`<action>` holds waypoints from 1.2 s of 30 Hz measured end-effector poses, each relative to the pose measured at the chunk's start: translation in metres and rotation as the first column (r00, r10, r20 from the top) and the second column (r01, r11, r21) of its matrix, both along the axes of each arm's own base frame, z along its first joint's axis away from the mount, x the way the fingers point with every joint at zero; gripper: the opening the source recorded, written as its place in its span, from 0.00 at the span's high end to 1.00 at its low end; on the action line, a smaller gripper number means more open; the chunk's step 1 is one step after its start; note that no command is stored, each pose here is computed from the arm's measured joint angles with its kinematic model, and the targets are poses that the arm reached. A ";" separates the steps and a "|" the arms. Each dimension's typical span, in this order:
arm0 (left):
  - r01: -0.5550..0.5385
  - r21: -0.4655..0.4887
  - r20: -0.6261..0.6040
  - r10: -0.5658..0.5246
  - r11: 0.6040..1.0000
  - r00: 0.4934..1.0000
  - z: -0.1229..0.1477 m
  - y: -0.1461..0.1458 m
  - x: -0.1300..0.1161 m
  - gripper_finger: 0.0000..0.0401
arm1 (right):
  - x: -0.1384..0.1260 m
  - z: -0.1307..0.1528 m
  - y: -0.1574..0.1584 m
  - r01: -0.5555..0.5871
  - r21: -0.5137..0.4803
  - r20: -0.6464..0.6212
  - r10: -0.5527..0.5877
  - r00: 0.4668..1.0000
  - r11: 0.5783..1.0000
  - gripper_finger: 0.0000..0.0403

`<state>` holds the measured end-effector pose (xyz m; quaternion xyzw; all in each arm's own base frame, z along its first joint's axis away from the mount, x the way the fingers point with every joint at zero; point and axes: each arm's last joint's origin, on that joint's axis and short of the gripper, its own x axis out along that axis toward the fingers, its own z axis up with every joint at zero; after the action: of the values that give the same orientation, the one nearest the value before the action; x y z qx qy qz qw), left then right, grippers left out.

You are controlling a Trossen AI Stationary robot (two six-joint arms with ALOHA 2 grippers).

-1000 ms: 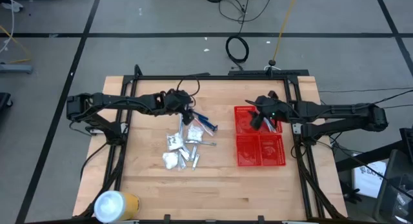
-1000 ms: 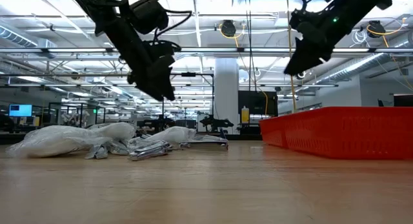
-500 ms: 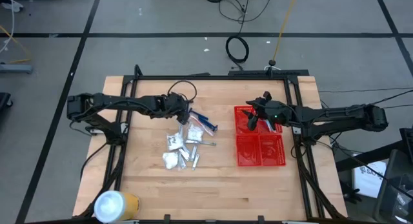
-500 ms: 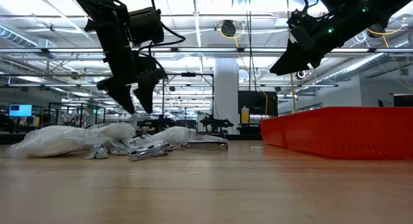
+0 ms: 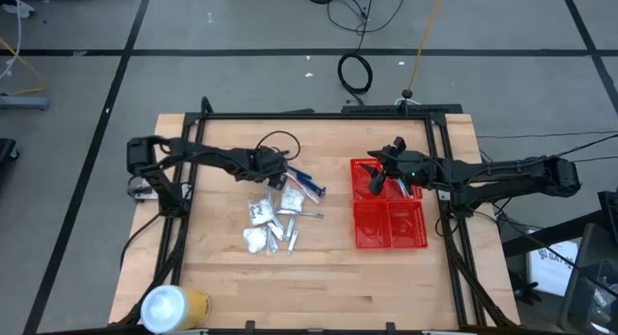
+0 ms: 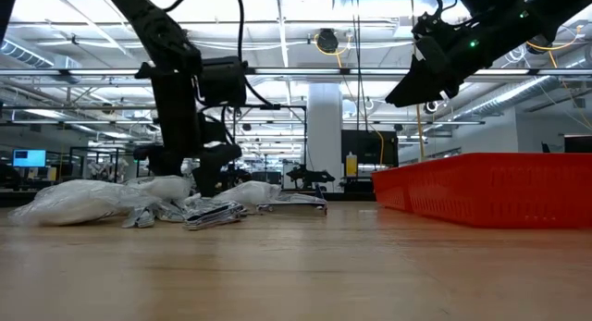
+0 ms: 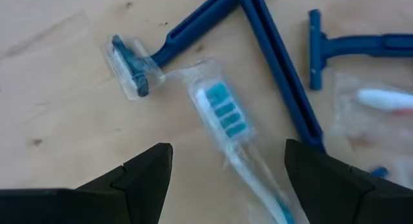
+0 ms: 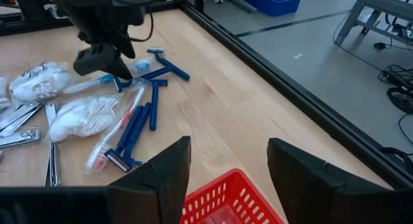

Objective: Pick & Place Travel size toiletries
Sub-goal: Put the blue toothbrush into the top right red bin

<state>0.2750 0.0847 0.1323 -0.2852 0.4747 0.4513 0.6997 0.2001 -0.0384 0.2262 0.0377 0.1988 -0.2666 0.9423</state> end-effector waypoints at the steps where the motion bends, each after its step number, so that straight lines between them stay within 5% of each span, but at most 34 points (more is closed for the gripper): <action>1: -0.009 -0.002 -0.003 0.009 1.000 1.000 -0.002 0.002 0.000 0.27 | 0.000 0.000 0.000 0.002 0.004 0.003 -0.002 1.000 1.000 0.52; 14: 0.005 -0.027 -0.082 -0.007 1.000 0.997 -0.010 0.005 -0.004 0.28 | 0.000 0.000 0.000 0.007 0.015 0.009 -0.007 1.000 1.000 0.53; 28: 0.078 -0.071 -0.038 -0.081 0.994 0.996 -0.011 0.008 -0.001 0.82 | 0.000 -0.001 0.000 0.007 0.016 -0.001 -0.007 1.000 1.000 0.54; 36: 0.152 -0.021 -0.018 -0.153 0.988 0.988 0.006 0.008 -0.003 0.88 | 0.000 -0.001 0.000 0.007 0.016 0.000 -0.007 1.000 1.000 0.54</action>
<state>0.2721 0.0924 0.1381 -0.2505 0.5065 0.3946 0.7246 0.1996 -0.0383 0.2254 0.0456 0.2008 -0.2682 0.9411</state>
